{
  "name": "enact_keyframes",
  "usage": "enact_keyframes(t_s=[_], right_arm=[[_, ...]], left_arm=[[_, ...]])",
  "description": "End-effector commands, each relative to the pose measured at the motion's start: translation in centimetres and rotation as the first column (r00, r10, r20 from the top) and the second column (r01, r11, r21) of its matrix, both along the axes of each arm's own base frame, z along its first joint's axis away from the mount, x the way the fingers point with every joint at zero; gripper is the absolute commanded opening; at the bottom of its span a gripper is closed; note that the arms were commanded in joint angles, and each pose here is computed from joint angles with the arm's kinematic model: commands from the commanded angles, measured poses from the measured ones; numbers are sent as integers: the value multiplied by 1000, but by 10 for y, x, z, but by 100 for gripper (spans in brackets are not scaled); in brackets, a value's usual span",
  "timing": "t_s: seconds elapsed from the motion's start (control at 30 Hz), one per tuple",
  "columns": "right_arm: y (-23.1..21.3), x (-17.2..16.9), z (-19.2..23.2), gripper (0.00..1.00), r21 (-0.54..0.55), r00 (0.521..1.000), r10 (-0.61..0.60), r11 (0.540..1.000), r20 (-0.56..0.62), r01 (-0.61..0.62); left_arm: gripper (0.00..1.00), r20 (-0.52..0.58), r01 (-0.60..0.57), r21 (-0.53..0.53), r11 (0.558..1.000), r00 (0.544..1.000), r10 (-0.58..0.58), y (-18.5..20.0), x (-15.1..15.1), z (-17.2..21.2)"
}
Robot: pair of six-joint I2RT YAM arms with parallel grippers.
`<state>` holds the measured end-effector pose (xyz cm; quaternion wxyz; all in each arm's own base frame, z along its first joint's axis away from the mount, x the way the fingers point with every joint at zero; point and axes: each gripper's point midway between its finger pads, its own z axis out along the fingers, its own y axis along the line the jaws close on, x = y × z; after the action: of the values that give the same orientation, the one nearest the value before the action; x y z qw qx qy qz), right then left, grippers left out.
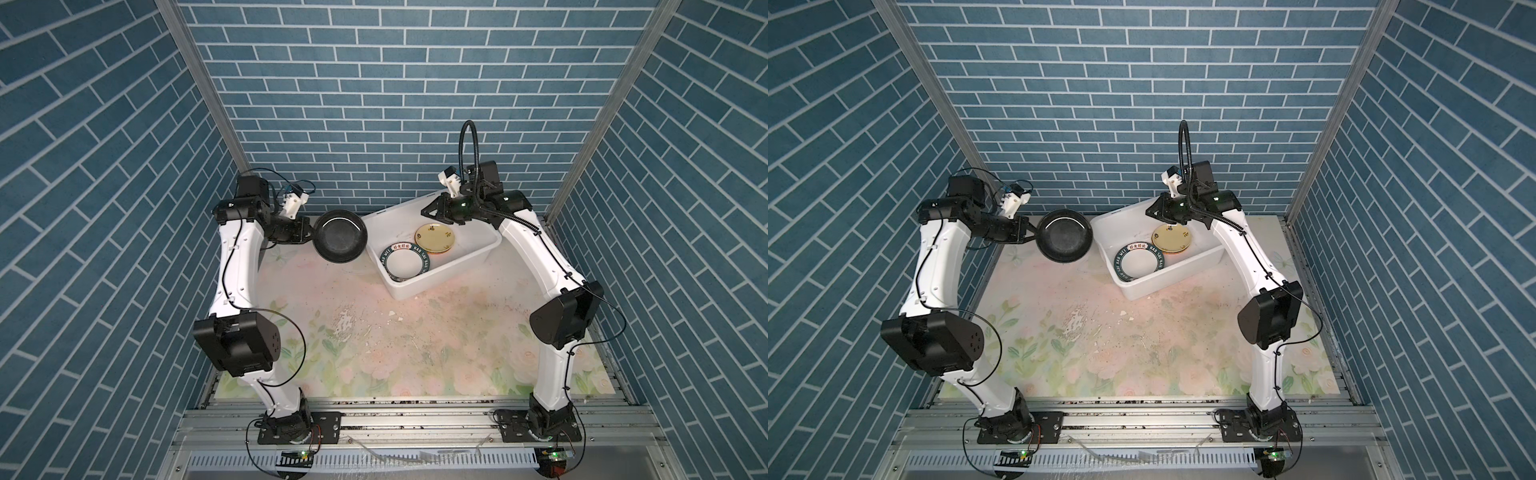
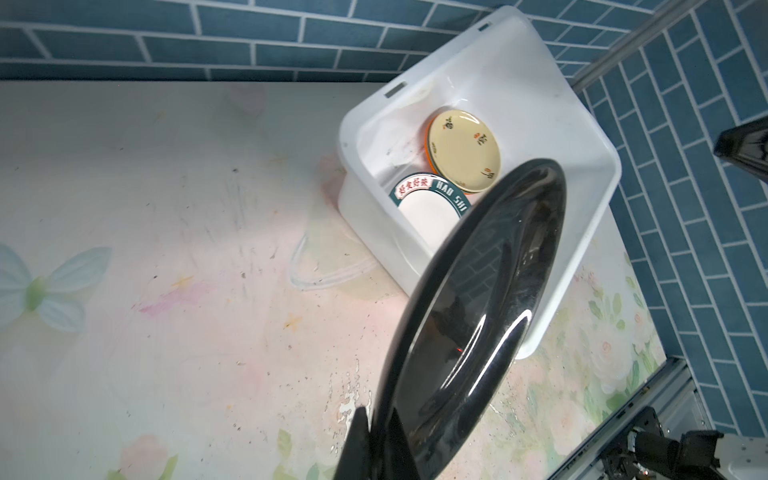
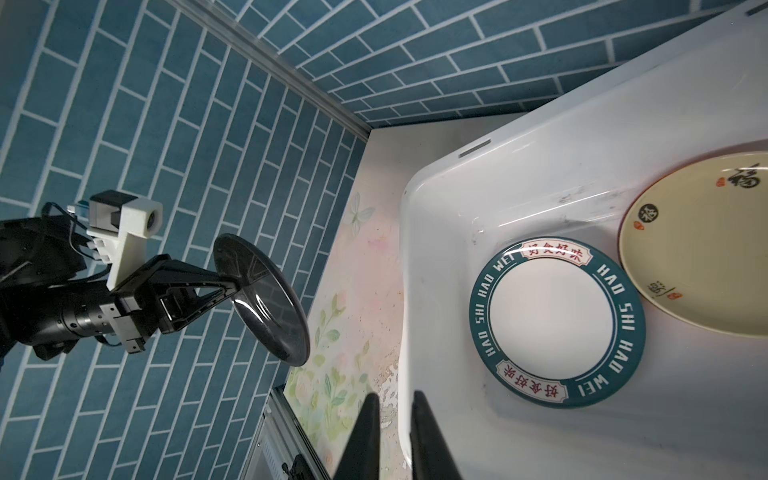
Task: Place the plates into the plastic bin on the countertop
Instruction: 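Carry the black plate toward the right gripper and grasp its rim with the right gripper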
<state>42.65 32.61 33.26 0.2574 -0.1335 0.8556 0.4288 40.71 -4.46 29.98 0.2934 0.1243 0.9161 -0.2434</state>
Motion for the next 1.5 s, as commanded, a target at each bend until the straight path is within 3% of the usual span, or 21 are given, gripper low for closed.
enact_keyframes(t_s=[0.0, 0.33, 0.57, 1.03, 1.47], right_arm=[[1, -18, 2, 16, -58, 999, 43, 997, 18, -41], [-6, -70, -1, 18, -222, 996, 84, 972, 27, -76], [4, -90, 0, 26, -240, 994, 109, 966, 30, -98], [4, -81, -18, 30, -306, 995, 59, 951, 77, -33], [17, -78, -15, 28, -243, 995, 70, 969, 75, -50]], left_arm=[[0, 48, 131, -1, 991, 990, -131, -33, -8, 13], [0, 27, 275, -69, 959, 961, -273, -90, -1, 5], [0, 7, 294, -112, 949, 955, -295, -103, -2, 1], [0, 26, 345, -140, 928, 938, -345, -120, -17, 11], [0, 45, 360, -142, 922, 933, -357, -126, -22, 18]])
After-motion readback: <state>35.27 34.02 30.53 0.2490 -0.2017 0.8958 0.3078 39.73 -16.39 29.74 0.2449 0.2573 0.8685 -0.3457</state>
